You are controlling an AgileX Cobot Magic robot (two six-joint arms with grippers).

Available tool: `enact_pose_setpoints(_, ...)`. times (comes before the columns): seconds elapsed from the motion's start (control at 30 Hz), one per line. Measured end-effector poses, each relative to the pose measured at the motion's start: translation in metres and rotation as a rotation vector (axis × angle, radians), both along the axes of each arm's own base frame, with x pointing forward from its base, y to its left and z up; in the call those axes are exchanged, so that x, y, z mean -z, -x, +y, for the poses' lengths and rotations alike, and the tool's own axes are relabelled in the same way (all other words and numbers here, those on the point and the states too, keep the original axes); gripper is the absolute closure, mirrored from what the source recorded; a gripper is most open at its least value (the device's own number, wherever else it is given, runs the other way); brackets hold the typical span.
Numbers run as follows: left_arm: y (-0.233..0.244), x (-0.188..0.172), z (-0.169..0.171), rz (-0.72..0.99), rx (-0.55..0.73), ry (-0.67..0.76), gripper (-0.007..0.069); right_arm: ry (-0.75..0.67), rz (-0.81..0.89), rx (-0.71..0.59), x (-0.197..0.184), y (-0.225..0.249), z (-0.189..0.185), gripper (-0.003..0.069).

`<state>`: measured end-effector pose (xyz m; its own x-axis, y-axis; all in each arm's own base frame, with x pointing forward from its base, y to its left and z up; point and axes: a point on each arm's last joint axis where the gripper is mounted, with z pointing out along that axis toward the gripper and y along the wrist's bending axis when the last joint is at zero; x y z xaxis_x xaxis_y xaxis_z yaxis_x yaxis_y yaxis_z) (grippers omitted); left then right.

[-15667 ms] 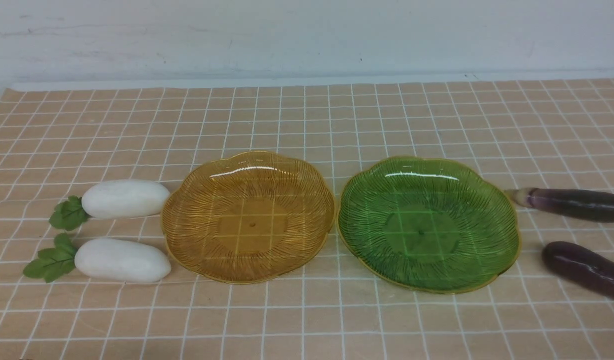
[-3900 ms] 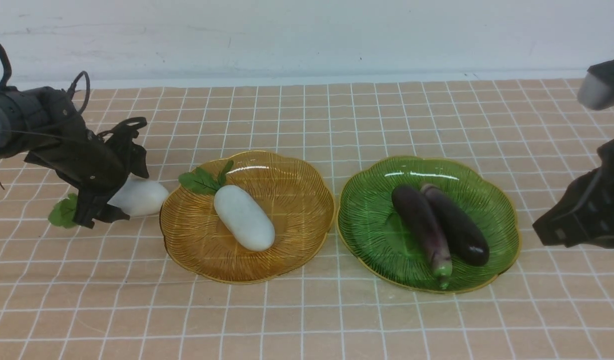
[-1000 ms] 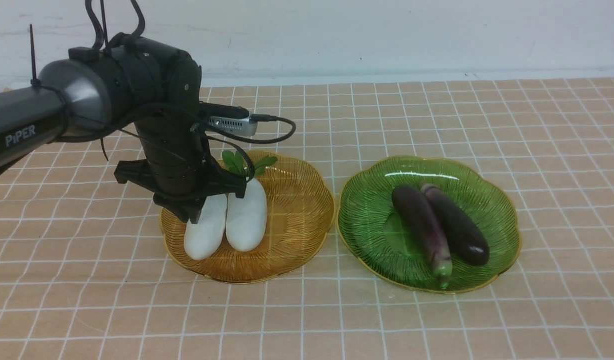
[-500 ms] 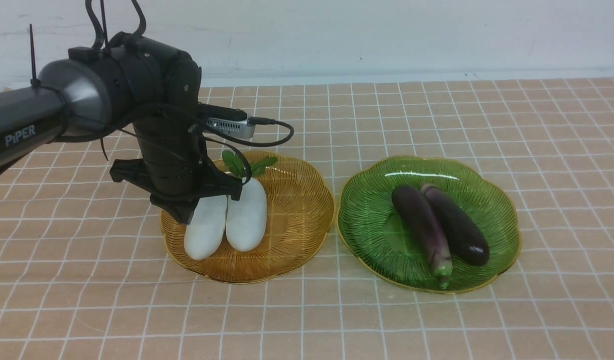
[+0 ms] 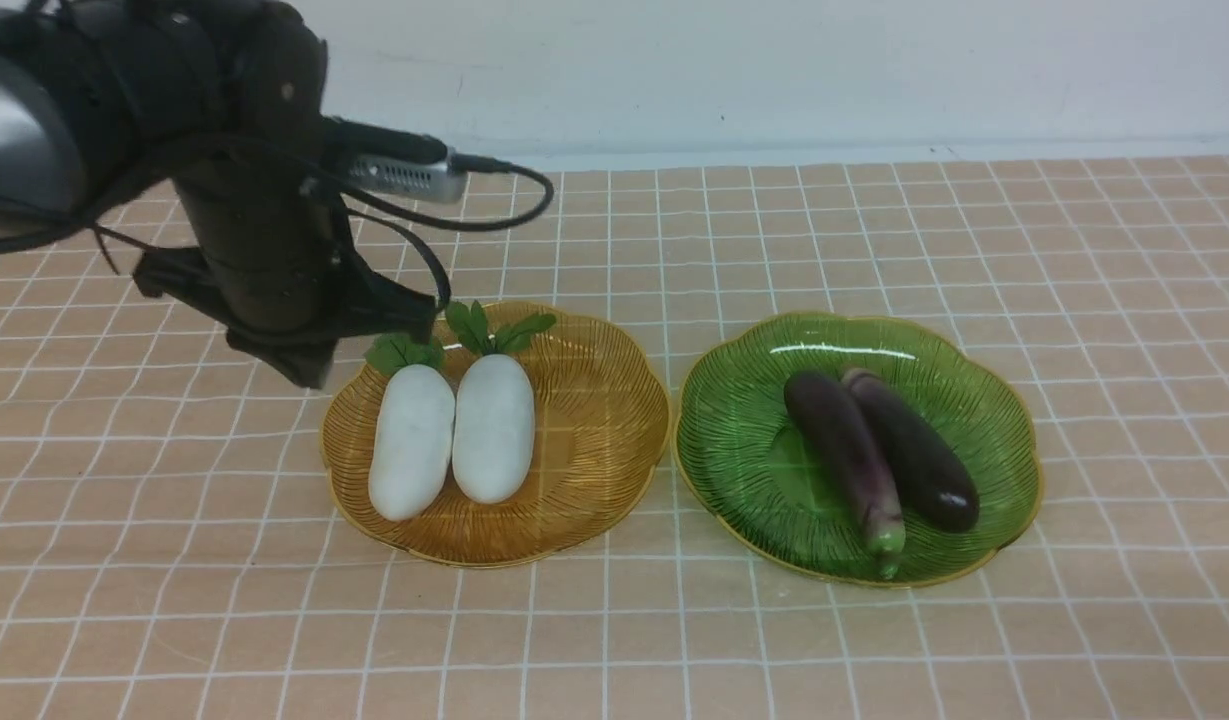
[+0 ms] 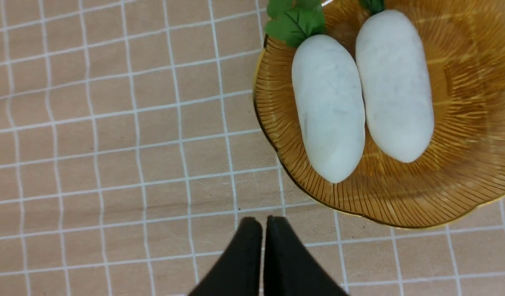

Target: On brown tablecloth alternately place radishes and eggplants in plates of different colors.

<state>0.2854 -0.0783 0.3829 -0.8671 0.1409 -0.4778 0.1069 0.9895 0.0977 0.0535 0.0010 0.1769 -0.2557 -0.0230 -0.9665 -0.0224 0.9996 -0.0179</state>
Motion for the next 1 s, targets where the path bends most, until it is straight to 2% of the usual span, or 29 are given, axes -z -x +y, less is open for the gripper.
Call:
enact_pose_setpoints(0.23,0.068,-0.050,0.023,-0.172,0.036,0.032,0.0629,0.000,-0.020,0.005,-0.001,-0.001,0.000,0.0674)
enact_pose_setpoints(0.37,0.133,-0.052,0.045,-0.253,0.034,0.059,0.0629,0.000,-0.021,0.005,-0.001,-0.001,0.000,0.0674)
enact_pose_setpoints(0.5,0.193,-0.008,0.065,-0.253,-0.024,0.104,0.0629,-0.001,-0.022,0.007,-0.001,-0.001,0.000,0.0674)
enact_pose_setpoints(0.6,0.227,0.047,0.073,-0.318,-0.054,0.204,0.0629,-0.001,-0.023,0.009,-0.001,-0.001,0.000,0.0674)
enact_pose_setpoints(0.73,0.237,0.106,0.070,-0.561,0.005,0.351,0.0628,-0.001,-0.023,0.010,-0.001,-0.001,-0.001,0.0674)
enact_pose_setpoints(0.83,0.236,0.119,0.068,-0.676,0.033,0.391,0.0628,-0.001,-0.023,0.010,-0.001,-0.001,-0.001,0.0674)
enact_pose_setpoints(1.0,0.234,0.132,0.066,-0.755,0.054,0.419,0.0628,-0.001,-0.023,0.010,-0.001,-0.001,-0.001,0.0674)
